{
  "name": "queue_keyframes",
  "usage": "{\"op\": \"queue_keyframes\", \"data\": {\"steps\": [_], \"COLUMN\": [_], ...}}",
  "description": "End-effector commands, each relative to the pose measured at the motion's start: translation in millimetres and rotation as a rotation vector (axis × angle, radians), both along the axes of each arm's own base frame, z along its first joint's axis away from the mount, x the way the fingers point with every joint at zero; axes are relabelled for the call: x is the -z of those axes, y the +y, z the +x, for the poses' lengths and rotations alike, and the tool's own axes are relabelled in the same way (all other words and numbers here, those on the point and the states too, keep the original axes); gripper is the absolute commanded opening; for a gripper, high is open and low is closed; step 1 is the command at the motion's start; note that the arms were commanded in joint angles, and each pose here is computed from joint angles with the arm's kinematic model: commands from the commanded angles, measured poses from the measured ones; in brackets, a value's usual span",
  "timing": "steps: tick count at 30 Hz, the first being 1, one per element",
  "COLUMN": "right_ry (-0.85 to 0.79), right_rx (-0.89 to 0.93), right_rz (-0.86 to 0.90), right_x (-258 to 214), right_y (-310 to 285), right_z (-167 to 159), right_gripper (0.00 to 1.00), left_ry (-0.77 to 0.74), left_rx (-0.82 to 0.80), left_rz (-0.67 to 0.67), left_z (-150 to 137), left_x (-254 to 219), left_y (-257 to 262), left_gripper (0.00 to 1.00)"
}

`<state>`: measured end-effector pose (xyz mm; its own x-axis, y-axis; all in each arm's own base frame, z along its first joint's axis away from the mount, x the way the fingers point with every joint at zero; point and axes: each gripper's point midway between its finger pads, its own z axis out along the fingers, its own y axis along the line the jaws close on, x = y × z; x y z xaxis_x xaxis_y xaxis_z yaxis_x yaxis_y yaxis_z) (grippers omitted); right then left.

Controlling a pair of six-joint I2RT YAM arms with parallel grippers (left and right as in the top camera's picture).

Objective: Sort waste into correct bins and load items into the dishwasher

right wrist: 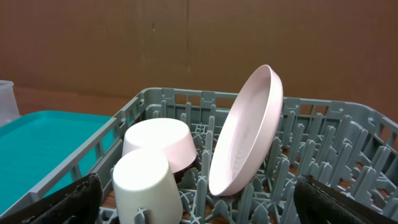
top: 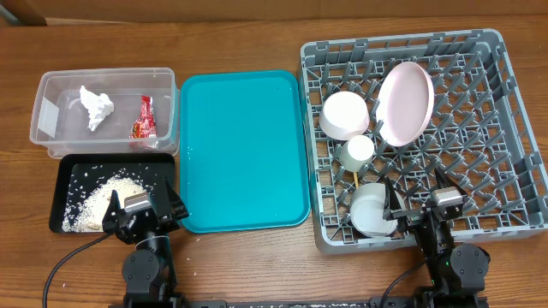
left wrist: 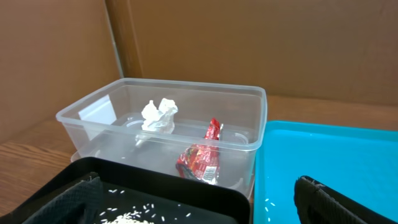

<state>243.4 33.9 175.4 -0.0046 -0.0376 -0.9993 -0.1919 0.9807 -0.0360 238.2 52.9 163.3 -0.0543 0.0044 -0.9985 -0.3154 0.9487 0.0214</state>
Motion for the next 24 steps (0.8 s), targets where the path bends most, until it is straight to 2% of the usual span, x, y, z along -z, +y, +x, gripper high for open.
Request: {"op": "queue_keyframes", "data": {"steps": [1, 9, 24], "right_ry": [-0.004, -0.004, -0.004], "right_rx": [0.0, 0.0, 0.0], "right_rz": [0.005, 0.005, 0.005], "right_x": [2, 2, 2], "right_y": [0, 0, 0], "right_z": [0, 0, 0], "right_gripper": [1.0, 1.0, 1.0], "left_ry": [-0.009, -0.004, -0.001], "left_rx": [-0.013, 0.142, 0.15], "left_rz": [-0.003, -0.019, -0.019], "left_z": [-1, 5, 6], "left_x": [-1, 1, 2], "left_y": [4, -21, -23], "left_gripper": [1.0, 1.0, 1.0]}}
